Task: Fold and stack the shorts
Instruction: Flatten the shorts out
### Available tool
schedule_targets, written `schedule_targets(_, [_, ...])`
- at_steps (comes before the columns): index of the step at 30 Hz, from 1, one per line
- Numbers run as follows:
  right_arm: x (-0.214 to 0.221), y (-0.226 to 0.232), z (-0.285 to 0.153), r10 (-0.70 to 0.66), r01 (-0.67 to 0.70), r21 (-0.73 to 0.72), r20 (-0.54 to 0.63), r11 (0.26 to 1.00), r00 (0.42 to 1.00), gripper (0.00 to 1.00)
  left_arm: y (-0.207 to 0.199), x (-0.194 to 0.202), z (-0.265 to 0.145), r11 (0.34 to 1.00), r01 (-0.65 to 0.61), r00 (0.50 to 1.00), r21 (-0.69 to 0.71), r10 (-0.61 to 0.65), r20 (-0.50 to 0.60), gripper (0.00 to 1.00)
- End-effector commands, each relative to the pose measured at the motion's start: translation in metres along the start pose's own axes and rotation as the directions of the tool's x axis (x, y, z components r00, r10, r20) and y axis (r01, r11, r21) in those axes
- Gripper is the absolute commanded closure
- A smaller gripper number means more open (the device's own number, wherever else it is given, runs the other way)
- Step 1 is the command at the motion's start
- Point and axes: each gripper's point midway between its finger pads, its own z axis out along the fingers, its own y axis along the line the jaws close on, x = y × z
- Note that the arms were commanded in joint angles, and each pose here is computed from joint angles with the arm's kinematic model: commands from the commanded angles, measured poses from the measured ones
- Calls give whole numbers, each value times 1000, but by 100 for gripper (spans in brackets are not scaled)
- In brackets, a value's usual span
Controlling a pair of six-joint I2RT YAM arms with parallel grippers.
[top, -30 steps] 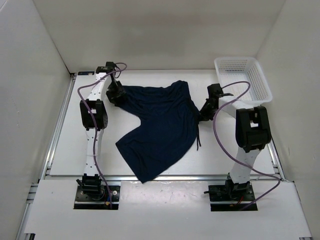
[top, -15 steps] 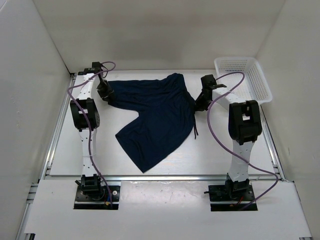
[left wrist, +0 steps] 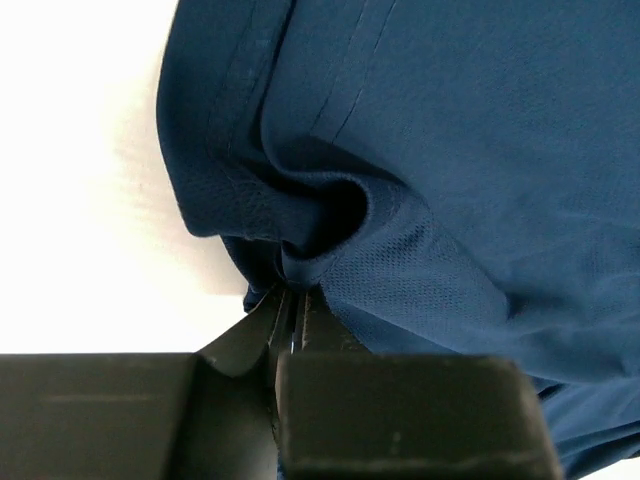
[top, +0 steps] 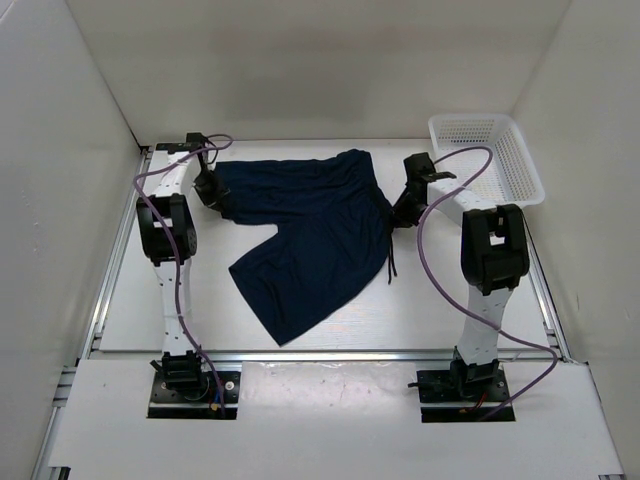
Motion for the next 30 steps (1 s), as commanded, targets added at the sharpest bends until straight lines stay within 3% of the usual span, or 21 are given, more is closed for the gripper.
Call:
schedule_targets(1, [-11, 6, -26, -21, 23, -30, 50, 999, 998, 70, 14, 21, 6, 998, 0, 999, -57, -4, -54, 90])
schedule_targets(6, [-6, 1, -40, -39, 42, -38, 61, 998, 997, 70, 25, 36, -39, 997, -3, 1000, -80, 2, -2, 90])
schedule_targets(8, [1, -8, -42, -40, 41, -22, 57, 999, 998, 70, 35, 56, -42, 996, -1, 1000, -95, -1, -30, 90])
schedule_targets(11, [12, -19, -41, -40, 41, -15, 49, 999, 998, 70, 44, 79, -53, 996, -10, 999, -93, 5, -48, 81])
schedule_targets(12, [14, -21, -38, -40, 41, -15, 49, 999, 998, 70, 44, 79, -58, 996, -10, 999, -86, 7, -34, 75])
schedule_targets(13, [14, -21, -40, -40, 41, -21, 56, 999, 998, 70, 46, 83, -56, 996, -10, 999, -92, 6, -46, 58])
schedule_targets(15, [18, -25, -41, -51, 51, -17, 52, 999, 997, 68, 47, 90, -61, 994, -28, 998, -107, 22, -62, 36])
schedule_targets(16, [19, -26, -43, -51, 52, -18, 54, 998, 997, 65, 48, 90, -69, 993, -29, 999, -110, 23, -49, 34])
schedule_targets(17, [18, -23, -48, -62, 64, -34, 56, 997, 996, 63, 50, 90, -73, 992, -29, 999, -119, 25, -36, 19])
schedule_targets(18, [18, -23, -48, -63, 65, -34, 56, 997, 996, 59, 46, 92, -79, 993, -40, 999, -112, 37, -26, 17])
schedule_targets(19, [18, -21, -52, -85, 88, -49, 60, 995, 995, 53, 46, 92, -96, 993, -40, 999, -108, 42, 12, 6])
schedule_targets(20, [18, -22, -52, -94, 97, -48, 60, 994, 994, 49, 45, 100, -100, 993, -42, 999, -107, 43, 9, 3])
schedule_targets(22, [20, -17, -55, -112, 116, -65, 59, 991, 992, 37, 39, 112, -111, 994, -57, 998, -93, 60, 26, 3])
schedule_targets(23, [24, -18, -52, -134, 137, -68, 42, 988, 990, 34, 28, 118, -125, 996, -69, 995, -64, 73, 66, 3])
schedule_targets(24, [22, -14, -49, -135, 137, -75, 36, 988, 990, 31, 30, 135, -122, 995, -74, 996, -66, 77, 35, 6])
schedule_targets(26, [22, -11, -44, -158, 160, -81, 26, 984, 987, 29, 17, 154, -129, 994, -109, 993, -17, 110, 44, 17])
schedule_targets(30, [20, -8, -21, -169, 168, -66, -10, 984, 986, 29, 0, 228, -105, 980, -195, 977, 28, 197, -84, 29])
